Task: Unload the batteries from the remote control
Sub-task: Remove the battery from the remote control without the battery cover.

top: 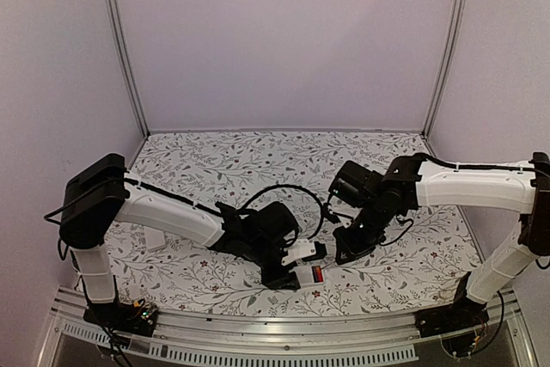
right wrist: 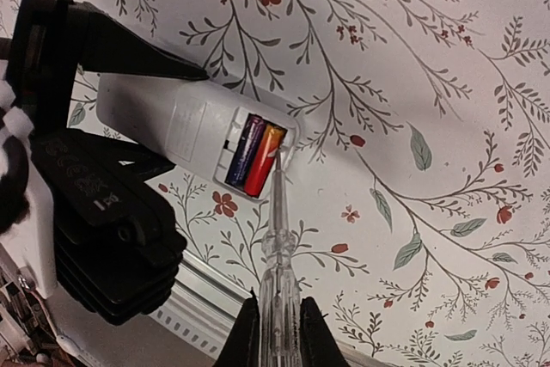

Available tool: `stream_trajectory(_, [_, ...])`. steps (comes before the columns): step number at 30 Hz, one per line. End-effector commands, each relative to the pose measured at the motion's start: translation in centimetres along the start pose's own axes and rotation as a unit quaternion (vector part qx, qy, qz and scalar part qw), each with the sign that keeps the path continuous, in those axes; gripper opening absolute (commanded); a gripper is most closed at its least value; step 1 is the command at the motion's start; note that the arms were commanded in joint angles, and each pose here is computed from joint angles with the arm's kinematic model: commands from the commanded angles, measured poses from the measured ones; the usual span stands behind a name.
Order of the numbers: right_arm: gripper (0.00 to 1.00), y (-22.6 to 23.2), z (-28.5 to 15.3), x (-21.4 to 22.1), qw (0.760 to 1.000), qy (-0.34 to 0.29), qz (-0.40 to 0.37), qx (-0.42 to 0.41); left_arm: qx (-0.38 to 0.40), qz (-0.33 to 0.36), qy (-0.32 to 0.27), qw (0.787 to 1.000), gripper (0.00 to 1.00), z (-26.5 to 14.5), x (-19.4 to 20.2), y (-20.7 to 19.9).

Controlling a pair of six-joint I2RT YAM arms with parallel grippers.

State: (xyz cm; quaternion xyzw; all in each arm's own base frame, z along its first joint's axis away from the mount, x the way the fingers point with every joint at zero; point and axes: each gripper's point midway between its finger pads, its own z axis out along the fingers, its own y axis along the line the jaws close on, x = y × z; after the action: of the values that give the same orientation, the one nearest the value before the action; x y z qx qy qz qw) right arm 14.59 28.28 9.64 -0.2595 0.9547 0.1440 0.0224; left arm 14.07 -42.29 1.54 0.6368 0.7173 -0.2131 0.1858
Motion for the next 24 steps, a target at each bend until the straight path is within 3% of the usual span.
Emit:
stream_trajectory(1, [0.0,-0.7,1.7,0.2,1.0,0.014,0.0,0.024,0.011,0.015,0.0,1.0,0.28,0.5,-0.6,-0.9])
stream_trajectory(12, [0.0,0.2,3.1,0.7,0.996,-0.009,0.035,-0.075,0.011,0.016,0.01,1.0,0.28,1.2,0.3,-0.9])
stream_trajectory(20, [0.0,2.3,-0.3,-0.5,0.973,-0.079,0.035,-0.213,0.009,0.014,0.015,1.0,0.27,1.5,0.6,-0.7])
stream_trajectory(24, [0.0,2.2,-1.8,-0.8,0.969,-0.1,0.038,-0.221,0.004,0.016,0.018,1.0,0.27,1.5,0.8,-0.5])
